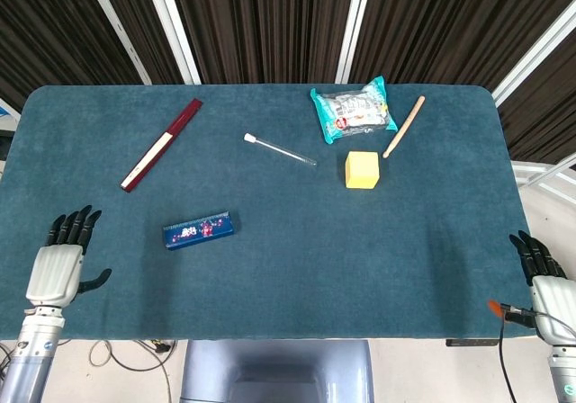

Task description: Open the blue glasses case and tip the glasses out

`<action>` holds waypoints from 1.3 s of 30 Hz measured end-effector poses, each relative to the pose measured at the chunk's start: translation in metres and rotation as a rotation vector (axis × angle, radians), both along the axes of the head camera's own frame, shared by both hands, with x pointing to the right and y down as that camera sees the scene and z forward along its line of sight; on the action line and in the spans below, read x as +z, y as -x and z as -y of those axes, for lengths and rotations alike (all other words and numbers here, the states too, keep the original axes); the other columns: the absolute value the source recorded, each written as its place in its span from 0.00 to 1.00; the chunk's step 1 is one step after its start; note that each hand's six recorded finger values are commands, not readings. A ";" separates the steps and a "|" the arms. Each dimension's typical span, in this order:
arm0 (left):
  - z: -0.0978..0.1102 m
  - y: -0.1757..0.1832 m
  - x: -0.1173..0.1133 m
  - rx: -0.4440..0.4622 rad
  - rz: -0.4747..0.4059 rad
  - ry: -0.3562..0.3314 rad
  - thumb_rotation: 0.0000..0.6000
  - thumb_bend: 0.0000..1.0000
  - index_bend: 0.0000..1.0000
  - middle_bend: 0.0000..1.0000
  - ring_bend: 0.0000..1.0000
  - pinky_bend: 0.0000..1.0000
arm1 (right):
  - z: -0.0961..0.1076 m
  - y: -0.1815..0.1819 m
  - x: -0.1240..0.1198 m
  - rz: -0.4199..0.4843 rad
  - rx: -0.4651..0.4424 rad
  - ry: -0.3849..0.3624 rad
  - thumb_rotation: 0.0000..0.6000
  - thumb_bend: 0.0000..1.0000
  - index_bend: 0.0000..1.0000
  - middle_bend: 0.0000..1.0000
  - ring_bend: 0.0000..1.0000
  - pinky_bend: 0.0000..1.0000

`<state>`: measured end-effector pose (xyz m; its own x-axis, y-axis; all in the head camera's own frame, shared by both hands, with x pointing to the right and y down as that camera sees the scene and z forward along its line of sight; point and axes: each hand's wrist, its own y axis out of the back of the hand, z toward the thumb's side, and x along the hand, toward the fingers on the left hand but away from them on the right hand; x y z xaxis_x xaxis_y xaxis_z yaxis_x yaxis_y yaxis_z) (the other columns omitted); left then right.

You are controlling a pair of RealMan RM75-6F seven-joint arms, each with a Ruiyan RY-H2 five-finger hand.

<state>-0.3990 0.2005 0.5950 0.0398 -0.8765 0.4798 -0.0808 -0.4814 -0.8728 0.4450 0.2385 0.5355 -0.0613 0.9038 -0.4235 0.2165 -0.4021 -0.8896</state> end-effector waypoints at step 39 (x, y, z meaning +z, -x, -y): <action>0.036 -0.128 0.117 0.160 0.070 0.119 1.00 0.22 0.00 0.00 0.00 0.01 | 0.002 -0.003 0.002 0.013 0.023 0.010 1.00 0.18 0.00 0.00 0.00 0.19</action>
<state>-0.2710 0.1644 0.7120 0.1369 -0.7987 0.5859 0.0640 -0.5831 -0.8099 0.4480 0.2364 0.5373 -0.0763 0.8980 -0.4332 0.2371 -0.4057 -0.8827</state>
